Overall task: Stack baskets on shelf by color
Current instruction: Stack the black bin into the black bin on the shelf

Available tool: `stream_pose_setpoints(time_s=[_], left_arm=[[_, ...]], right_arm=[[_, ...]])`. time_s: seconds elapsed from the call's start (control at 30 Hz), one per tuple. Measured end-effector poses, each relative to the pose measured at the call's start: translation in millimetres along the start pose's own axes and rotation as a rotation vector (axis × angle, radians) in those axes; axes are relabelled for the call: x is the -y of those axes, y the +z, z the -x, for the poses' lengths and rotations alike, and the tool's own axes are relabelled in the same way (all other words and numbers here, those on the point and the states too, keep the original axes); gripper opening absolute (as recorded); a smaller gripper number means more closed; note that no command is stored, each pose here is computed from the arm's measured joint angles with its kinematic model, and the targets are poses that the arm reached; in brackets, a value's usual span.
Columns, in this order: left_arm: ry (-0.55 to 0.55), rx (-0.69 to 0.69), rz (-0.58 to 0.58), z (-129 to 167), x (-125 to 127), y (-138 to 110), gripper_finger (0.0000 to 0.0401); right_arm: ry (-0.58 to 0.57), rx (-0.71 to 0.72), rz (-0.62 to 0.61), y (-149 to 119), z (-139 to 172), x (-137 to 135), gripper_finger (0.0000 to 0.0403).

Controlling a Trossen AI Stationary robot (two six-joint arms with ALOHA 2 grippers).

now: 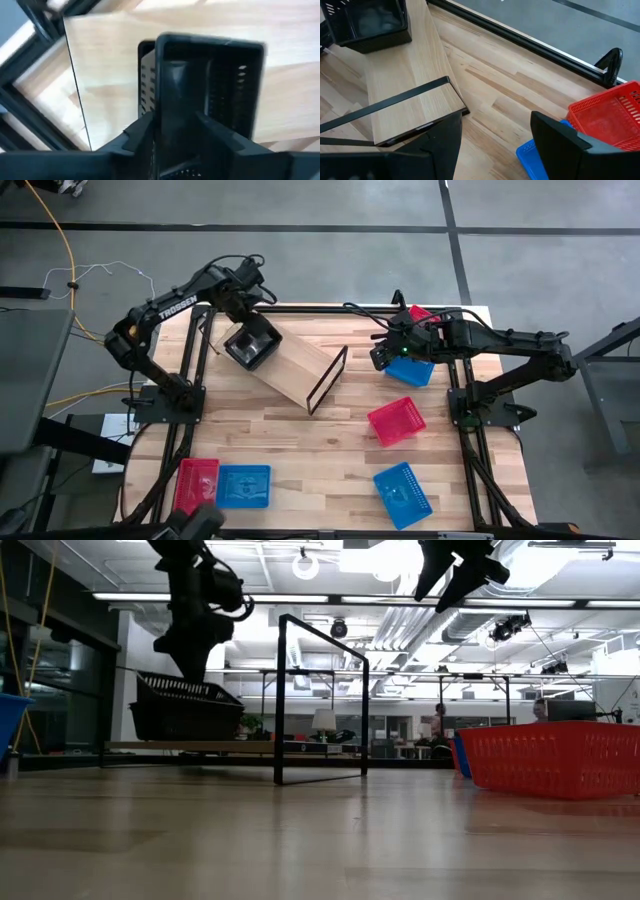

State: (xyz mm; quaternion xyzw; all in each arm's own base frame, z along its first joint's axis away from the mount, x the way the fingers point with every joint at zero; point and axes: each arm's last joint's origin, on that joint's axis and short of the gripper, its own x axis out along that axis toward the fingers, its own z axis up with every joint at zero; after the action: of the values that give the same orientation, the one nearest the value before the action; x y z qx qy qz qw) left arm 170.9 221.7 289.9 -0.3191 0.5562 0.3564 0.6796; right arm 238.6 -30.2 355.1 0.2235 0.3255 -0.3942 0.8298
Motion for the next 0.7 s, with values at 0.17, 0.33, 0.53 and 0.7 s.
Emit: stream_pose_setpoints(time_s=[0.17,0.33,0.53,0.7], left_arm=[[-0.014,0.111,0.006,28.1,0.5,-4.1,0.0152],[-0.036,0.265,0.058,57.9,1.9,-22.8,0.0154],[-0.145,0.624,0.201,69.0,10.7,-69.6,0.0114],[-0.136,0.749,0.337,40.5,22.3,-109.3,0.0018]], right_arm=[[0.001,0.0,0.0,0.0,0.0,0.0,0.0222],[0.006,-0.005,0.0,-0.1,-0.1,-0.3,0.0222],[0.006,-0.005,0.0,-0.1,-0.1,-0.3,0.0222],[0.008,-0.001,-0.003,0.3,-0.1,-0.5,0.0222]])
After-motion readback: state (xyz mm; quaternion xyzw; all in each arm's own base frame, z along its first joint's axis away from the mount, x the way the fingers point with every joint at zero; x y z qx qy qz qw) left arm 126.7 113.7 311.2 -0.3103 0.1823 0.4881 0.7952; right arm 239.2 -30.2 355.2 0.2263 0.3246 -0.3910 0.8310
